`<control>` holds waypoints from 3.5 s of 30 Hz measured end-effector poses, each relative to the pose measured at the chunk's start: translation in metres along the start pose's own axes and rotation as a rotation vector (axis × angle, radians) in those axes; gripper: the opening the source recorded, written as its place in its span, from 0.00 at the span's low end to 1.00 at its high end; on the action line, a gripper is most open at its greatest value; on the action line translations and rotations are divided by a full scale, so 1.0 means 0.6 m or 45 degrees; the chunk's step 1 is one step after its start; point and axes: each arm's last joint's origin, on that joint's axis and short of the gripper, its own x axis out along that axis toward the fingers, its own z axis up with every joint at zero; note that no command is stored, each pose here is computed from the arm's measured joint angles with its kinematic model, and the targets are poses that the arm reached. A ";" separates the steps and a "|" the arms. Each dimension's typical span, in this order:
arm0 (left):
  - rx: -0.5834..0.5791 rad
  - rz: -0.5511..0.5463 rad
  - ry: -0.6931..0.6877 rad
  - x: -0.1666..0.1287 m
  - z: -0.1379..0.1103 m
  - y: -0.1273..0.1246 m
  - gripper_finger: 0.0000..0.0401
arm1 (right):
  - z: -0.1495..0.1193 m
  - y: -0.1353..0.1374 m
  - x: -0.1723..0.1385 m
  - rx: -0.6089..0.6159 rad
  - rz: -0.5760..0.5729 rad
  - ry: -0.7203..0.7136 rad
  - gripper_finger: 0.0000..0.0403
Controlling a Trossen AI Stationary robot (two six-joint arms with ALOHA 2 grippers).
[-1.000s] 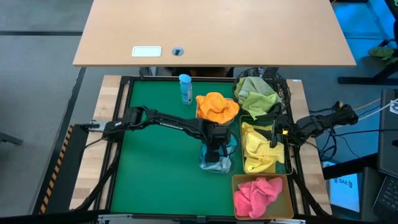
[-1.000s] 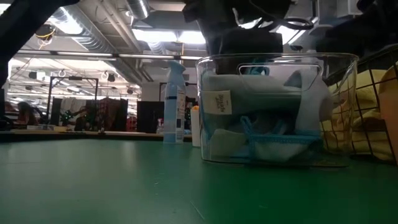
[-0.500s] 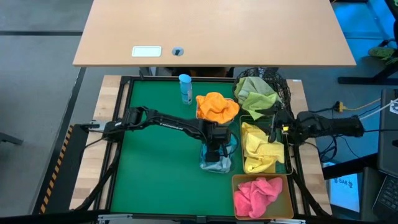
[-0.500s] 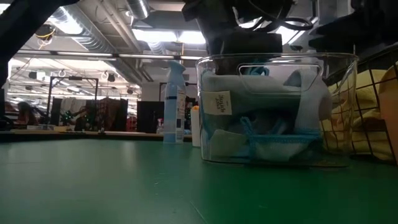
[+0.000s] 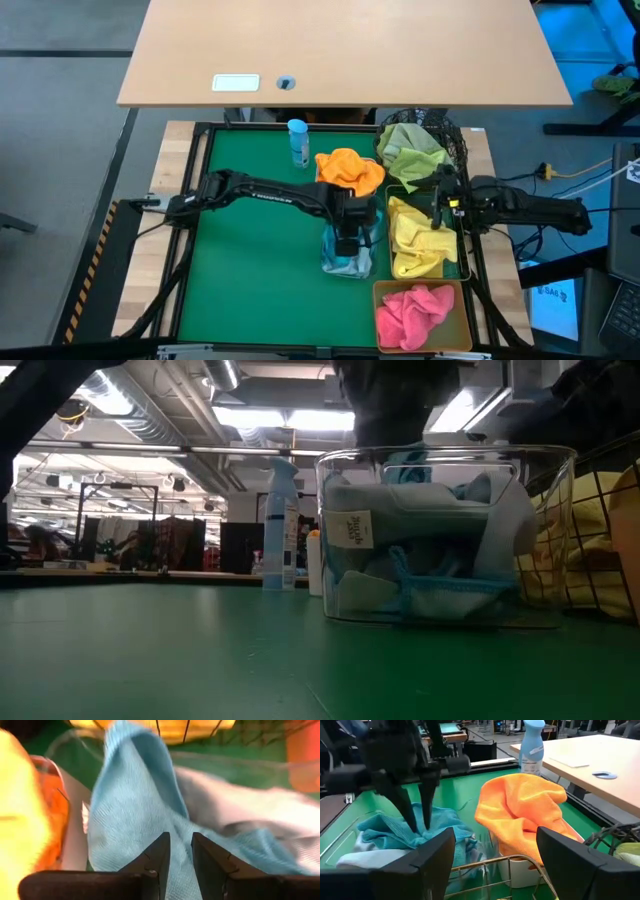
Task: Sort microfiber towel by color & place in baskets
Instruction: Return to Home Position
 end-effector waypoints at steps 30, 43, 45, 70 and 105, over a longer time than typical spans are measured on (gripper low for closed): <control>0.082 0.335 -0.496 -0.435 -0.051 -0.036 0.19 | -0.021 -0.003 -0.014 0.029 0.031 -0.183 0.69; 0.064 0.442 -0.512 -0.441 -0.215 -0.066 0.19 | -0.073 -0.003 0.015 0.054 0.051 -0.173 0.69; 0.043 0.423 -0.564 -0.434 -0.248 -0.059 0.19 | -0.072 -0.003 0.014 0.056 0.051 -0.177 0.69; 0.108 0.173 -1.322 -0.276 -0.524 0.082 0.19 | -0.074 -0.003 0.015 0.073 0.052 -0.167 0.69; 0.106 0.320 -1.622 -0.199 -0.614 0.104 0.19 | -0.074 -0.003 0.015 0.078 0.051 -0.165 0.69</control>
